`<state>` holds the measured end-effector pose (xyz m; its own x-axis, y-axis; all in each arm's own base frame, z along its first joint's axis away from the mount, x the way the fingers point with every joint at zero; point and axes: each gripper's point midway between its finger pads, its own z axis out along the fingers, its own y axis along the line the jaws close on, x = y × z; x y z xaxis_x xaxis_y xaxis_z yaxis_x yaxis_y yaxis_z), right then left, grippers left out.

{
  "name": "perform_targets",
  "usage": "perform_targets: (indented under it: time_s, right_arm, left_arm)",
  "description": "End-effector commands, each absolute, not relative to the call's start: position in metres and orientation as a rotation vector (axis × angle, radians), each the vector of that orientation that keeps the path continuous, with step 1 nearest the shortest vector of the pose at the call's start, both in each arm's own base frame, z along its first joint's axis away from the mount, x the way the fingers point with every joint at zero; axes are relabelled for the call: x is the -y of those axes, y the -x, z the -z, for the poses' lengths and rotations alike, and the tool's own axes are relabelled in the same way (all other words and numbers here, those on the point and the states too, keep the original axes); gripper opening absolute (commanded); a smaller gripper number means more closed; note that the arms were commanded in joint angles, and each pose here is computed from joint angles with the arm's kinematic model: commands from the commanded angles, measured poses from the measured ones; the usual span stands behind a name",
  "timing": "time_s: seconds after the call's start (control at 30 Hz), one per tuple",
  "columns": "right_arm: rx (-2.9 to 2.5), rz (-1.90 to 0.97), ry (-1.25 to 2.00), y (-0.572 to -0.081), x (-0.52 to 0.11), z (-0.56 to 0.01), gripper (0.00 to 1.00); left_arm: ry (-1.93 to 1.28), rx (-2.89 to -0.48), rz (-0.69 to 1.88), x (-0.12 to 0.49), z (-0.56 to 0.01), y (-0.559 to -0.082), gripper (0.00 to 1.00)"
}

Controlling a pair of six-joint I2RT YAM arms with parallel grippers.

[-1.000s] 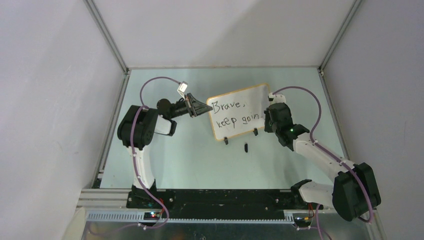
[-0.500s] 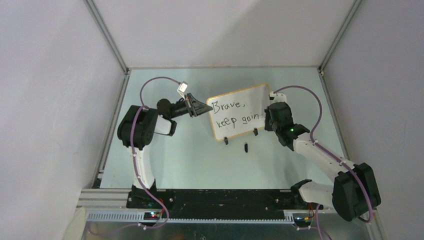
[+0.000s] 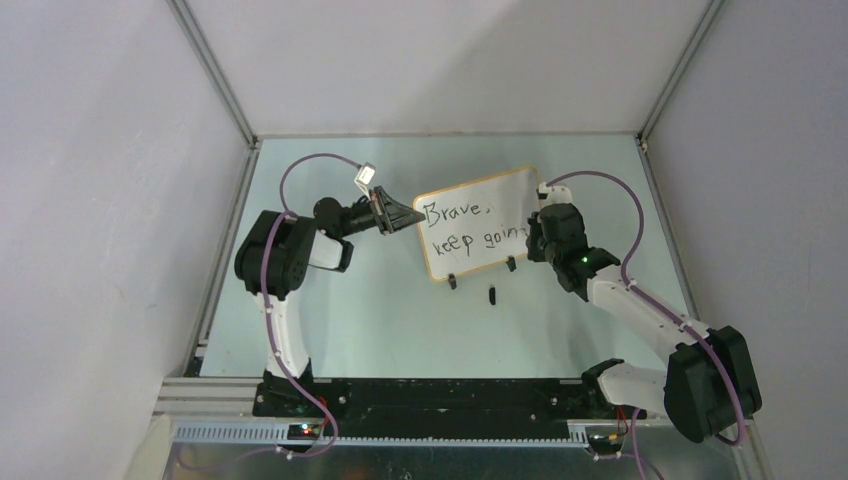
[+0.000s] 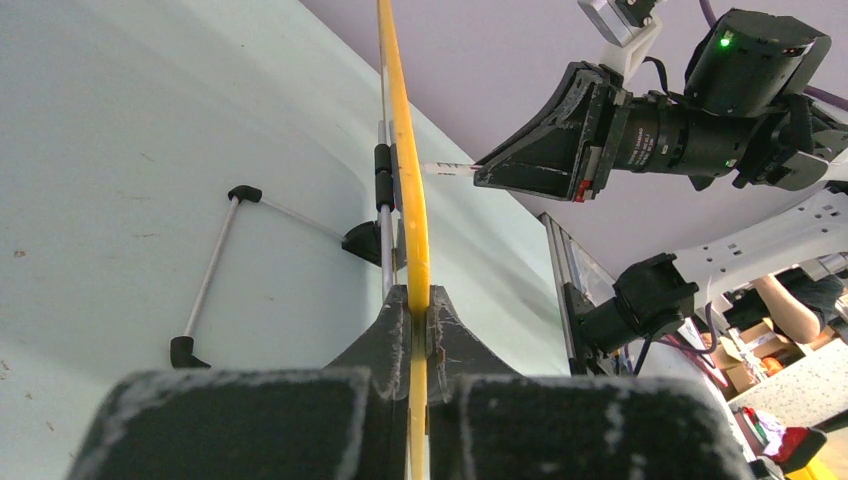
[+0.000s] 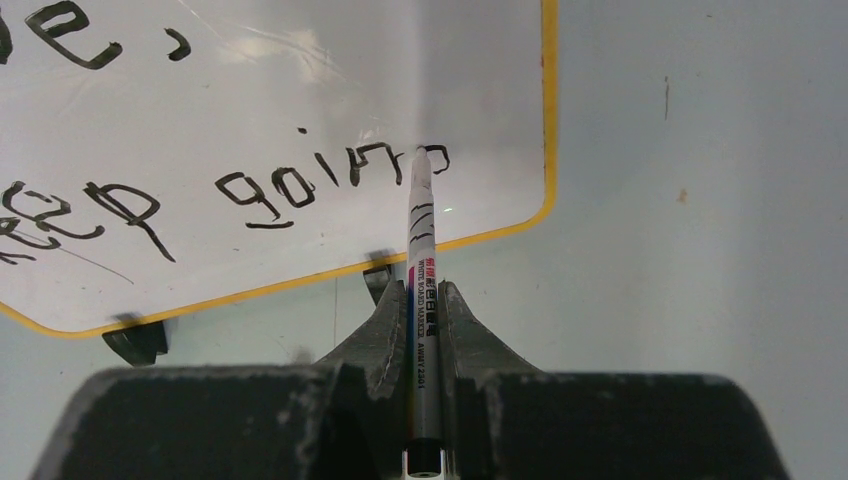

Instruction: Write a sentence on the whiteboard

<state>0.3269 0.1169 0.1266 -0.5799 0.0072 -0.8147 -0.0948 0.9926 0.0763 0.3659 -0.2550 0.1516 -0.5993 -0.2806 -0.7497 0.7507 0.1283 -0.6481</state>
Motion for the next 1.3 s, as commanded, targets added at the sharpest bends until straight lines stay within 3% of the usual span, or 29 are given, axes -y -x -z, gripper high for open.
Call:
perform_targets:
  time_s: [0.0,0.57,1.27]
  right_arm:
    - [-2.133,-0.208,0.082,-0.336,-0.129,-0.145,0.0]
    - [-2.236,-0.152,0.079,-0.322,-0.12,-0.123,0.0]
    - [-2.158,-0.099,-0.002,-0.338,-0.107,-0.141,0.0]
  left_arm:
    - [-0.602,-1.549,1.609,0.259,-0.159,-0.346,0.0]
    - [-0.602,-1.55,1.61,0.259,-0.159,-0.346,0.0]
    - [-0.602,-1.55,1.61,0.26,-0.159,-0.346,0.0]
